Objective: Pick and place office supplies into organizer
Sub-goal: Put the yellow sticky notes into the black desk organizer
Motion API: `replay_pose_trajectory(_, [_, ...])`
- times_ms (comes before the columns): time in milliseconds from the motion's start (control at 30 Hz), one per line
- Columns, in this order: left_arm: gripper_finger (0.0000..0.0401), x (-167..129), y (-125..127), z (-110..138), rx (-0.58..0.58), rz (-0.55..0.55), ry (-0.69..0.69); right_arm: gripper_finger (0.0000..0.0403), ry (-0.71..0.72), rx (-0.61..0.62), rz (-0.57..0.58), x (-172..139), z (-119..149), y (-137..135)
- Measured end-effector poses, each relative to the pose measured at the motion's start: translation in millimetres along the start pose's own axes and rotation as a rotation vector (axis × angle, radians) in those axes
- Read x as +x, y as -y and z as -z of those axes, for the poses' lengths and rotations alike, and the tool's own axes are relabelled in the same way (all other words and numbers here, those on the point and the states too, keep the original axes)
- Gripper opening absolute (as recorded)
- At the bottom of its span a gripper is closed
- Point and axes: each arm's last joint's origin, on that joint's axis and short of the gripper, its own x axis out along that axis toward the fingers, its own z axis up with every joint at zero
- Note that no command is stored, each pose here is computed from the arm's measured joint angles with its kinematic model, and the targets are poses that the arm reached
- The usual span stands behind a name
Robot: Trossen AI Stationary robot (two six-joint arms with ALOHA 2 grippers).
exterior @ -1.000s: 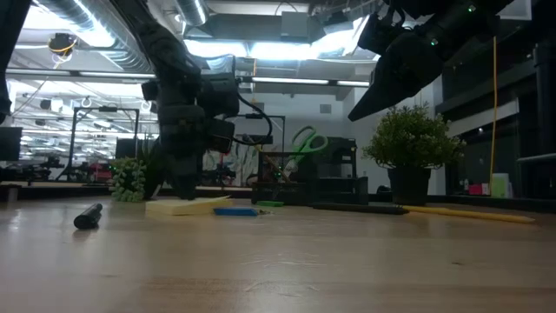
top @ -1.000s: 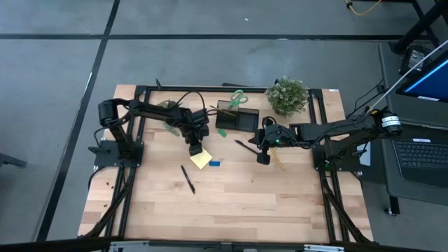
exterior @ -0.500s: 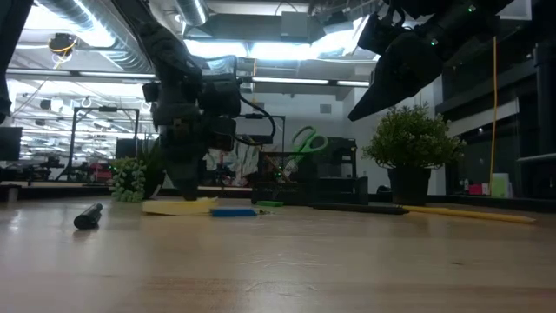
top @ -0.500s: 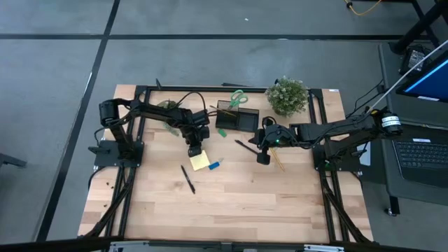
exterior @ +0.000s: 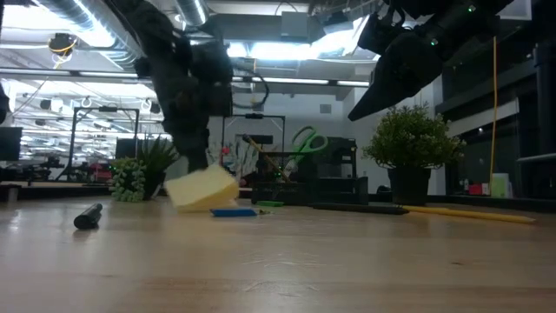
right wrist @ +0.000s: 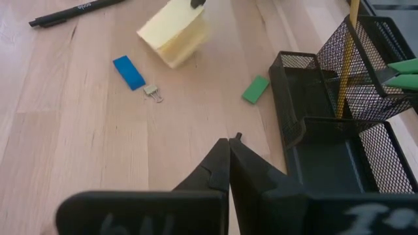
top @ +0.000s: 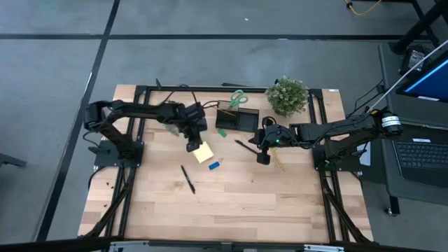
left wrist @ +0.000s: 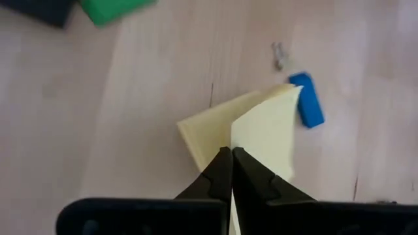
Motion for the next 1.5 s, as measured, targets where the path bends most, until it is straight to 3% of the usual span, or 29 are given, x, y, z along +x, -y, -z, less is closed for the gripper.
replay_pose_trajectory(367, [0.0001, -39.4, 13.6, -12.7, 0.071, -0.069, 0.226, 0.0010, 0.042, 0.005, 0.000, 0.0, -3.9, 0.0])
replay_pose_trajectory(567, [0.0001, -47.4, 16.7, -19.2, 0.105, -0.067, 0.316, 0.0010, 0.102, -0.083, 0.000, -0.7, -9.8, -1.4])
replay_pose_trajectory(933, [0.0002, -50.5, 17.9, -26.0, 0.131, -0.062, 0.388, 0.0012, 0.289, -0.396, -0.009, -8.6, -25.4, -22.1])
replay_pose_trajectory(1500, [0.0002, -50.6, 17.0, -25.3, 0.125, -0.062, 0.380, 0.0087, 0.354, -0.449, 0.033, -2.5, -30.1, -34.5])
